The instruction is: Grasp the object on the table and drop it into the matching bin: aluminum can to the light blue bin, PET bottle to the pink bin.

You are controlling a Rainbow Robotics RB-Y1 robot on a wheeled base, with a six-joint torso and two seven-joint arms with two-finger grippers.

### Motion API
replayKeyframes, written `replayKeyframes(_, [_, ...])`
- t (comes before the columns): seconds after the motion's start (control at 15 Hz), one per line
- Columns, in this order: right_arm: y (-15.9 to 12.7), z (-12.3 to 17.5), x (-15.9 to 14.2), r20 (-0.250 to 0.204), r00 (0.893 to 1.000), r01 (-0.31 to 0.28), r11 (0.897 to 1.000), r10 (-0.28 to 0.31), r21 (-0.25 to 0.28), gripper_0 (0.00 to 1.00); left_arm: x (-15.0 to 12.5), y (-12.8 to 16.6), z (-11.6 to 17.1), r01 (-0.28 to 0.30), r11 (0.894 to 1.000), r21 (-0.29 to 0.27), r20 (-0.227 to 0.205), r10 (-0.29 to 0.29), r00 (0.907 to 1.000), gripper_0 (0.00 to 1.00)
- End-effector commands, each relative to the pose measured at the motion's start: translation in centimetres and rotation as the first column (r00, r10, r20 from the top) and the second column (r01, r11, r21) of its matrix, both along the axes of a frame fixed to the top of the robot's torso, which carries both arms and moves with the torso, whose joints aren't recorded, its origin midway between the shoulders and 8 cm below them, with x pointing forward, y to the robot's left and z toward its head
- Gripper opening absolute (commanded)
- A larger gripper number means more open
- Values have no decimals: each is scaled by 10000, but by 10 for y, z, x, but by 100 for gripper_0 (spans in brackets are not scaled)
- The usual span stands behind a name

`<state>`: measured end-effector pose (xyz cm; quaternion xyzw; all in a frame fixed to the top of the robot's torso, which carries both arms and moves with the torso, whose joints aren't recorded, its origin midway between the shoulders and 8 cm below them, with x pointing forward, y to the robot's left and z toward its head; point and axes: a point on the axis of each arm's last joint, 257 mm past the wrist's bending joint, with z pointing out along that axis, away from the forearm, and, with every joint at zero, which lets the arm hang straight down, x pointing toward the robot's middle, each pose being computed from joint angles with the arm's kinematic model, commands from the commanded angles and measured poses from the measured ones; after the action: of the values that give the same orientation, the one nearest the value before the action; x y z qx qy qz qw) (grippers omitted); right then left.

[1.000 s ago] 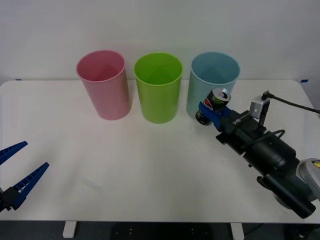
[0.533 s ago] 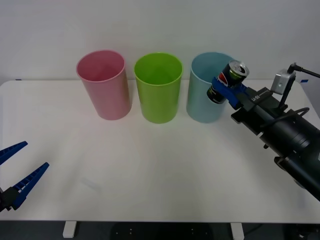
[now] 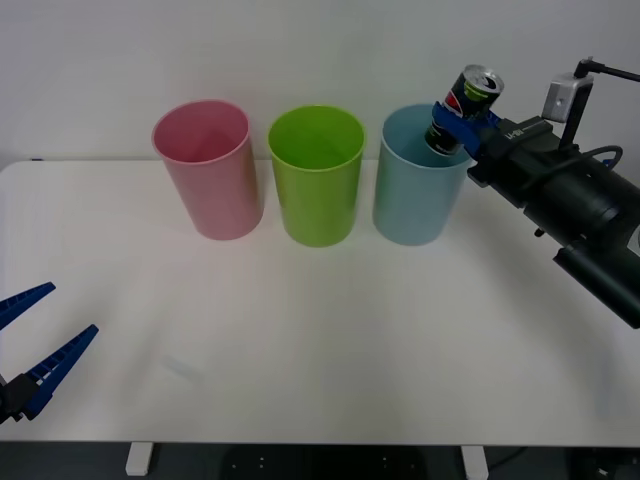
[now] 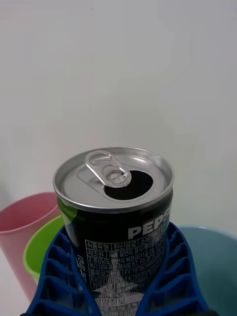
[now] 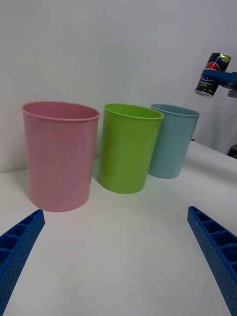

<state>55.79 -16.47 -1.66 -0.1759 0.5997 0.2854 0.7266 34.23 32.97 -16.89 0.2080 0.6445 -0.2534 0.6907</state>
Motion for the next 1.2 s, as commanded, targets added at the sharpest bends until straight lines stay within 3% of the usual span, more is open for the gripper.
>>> replayKeyframes(0.07, [-2,2,29,-79,9997,222,9994,-224,-254,0,0,0,0,0,10000,0,-1,0,10000,100])
replayKeyframes(0.53, [-9,-3,84,-447,9959,748,9941,-784,-785,0,0,0,0,0,10000,0,-1,0,10000,100])
replayKeyframes(0.67, [-8,-5,90,-501,9953,783,9932,-827,-856,4,0,0,0,0,10000,0,-1,0,10000,100])
replayKeyframes(0.73, [-9,-5,90,-486,9951,816,9929,-861,-870,12,0,0,0,0,10000,0,-1,0,10000,100])
replayKeyframes(0.8, [-9,-5,90,-448,9952,827,9923,-871,-917,74,0,0,0,0,10000,0,-1,0,10000,100])
replayKeyframes(0.87, [-8,-6,90,-432,9954,806,9922,-850,-952,100,0,0,0,0,10000,0,-1,0,10000,100])
replayKeyframes(1.2, [-8,-6,90,-349,9955,841,9907,-883,-1074,100,0,0,0,0,10000,0,-1,0,10000,100])
